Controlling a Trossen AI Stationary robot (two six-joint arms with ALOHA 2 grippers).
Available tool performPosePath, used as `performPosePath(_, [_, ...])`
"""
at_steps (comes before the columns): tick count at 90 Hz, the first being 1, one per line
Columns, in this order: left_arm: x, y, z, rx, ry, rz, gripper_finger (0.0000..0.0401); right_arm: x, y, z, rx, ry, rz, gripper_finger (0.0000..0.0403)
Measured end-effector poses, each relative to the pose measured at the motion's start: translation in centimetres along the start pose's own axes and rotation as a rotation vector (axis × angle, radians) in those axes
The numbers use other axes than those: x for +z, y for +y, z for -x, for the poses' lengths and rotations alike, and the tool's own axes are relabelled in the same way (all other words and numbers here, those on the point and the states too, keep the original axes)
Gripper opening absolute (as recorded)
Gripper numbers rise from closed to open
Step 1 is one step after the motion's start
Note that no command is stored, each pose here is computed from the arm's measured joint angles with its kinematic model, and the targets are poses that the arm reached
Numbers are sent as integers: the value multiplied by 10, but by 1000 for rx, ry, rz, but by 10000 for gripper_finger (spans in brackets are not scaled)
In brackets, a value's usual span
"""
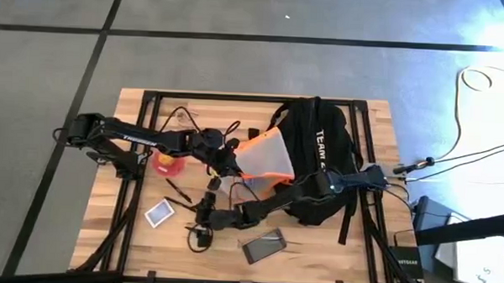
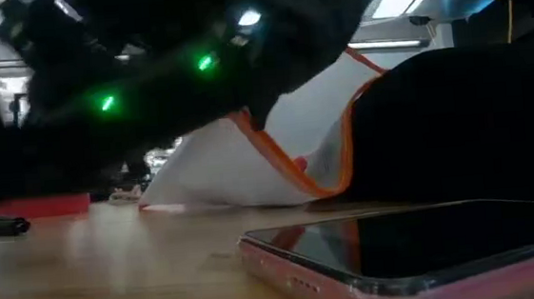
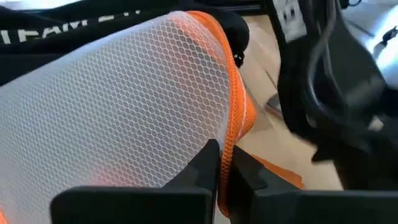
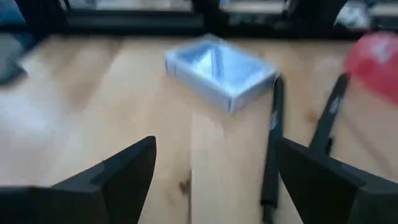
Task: Unpack backpack
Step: Put the bottom black pen into the transparent white zip bag
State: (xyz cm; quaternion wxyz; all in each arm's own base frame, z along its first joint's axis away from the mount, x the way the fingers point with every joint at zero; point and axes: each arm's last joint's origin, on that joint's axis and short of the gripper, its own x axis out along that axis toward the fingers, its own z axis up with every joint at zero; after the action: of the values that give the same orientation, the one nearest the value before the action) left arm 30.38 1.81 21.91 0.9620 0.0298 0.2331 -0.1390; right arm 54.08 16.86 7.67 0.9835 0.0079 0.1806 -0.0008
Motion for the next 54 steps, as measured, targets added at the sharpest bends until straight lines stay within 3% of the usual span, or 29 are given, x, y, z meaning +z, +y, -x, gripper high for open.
performPosePath(40, [0, -2, -1, -6, 0, -11, 0, -7, -13, -11, -96, 108, -96, 306])
performPosePath(54, [1, -2, -1, -5, -4, -24, 0, -8, -13, -9, -120, 135, -110, 278])
